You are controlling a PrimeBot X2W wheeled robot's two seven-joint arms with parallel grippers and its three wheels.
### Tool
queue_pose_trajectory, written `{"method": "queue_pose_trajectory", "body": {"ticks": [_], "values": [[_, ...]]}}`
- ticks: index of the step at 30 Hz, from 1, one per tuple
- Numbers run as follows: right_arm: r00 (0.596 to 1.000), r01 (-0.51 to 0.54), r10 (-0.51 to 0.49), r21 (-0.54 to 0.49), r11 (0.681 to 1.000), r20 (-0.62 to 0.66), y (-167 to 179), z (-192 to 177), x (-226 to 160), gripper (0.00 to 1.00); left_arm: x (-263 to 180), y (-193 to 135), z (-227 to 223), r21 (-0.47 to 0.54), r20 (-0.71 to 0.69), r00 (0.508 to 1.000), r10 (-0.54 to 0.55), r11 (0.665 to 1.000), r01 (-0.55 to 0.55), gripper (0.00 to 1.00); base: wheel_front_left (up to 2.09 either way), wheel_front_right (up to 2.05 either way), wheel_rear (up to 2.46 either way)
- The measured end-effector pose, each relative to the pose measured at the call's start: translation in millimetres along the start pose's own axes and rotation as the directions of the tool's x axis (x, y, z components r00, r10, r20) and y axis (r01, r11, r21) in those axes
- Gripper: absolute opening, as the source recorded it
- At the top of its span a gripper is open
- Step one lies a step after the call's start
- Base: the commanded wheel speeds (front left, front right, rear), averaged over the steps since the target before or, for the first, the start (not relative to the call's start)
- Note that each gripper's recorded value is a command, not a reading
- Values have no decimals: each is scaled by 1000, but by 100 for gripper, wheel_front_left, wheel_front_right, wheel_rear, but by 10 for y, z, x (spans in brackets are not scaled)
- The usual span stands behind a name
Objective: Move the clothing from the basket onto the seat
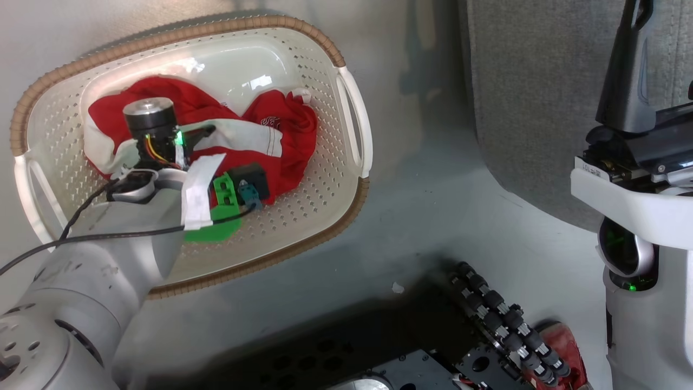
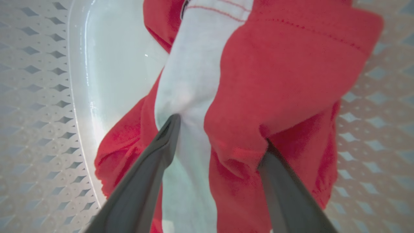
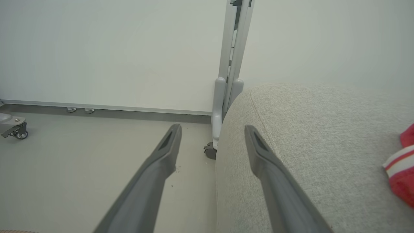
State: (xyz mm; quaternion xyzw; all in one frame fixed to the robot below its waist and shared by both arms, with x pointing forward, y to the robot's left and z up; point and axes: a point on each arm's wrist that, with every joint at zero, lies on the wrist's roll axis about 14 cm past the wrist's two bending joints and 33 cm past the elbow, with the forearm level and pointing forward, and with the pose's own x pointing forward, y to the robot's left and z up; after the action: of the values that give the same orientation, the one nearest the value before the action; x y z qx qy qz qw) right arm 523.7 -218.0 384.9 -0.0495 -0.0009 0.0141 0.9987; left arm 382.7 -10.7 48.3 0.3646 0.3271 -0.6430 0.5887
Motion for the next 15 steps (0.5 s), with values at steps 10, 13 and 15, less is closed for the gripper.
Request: {"method": "queue_pose_trajectory", "body": {"ticks": [10, 13, 15], "values": [[1000, -9, 9, 5, 1000, 2, 41, -4, 14, 100, -36, 155, 69, -107, 46, 994, 96, 990, -90, 0, 0, 0, 0], [1000, -11, 11, 13, 1000, 18, 49, 80, 13, 100, -104, 170, 161, -120, 71, 990, 123, 986, -114, 0, 0, 0, 0], [999, -12, 11, 24, 1000, 34, 54, 165, 10, 100, -162, 155, 233, -121, 86, 987, 135, 985, -124, 0, 0, 0, 0]]}}
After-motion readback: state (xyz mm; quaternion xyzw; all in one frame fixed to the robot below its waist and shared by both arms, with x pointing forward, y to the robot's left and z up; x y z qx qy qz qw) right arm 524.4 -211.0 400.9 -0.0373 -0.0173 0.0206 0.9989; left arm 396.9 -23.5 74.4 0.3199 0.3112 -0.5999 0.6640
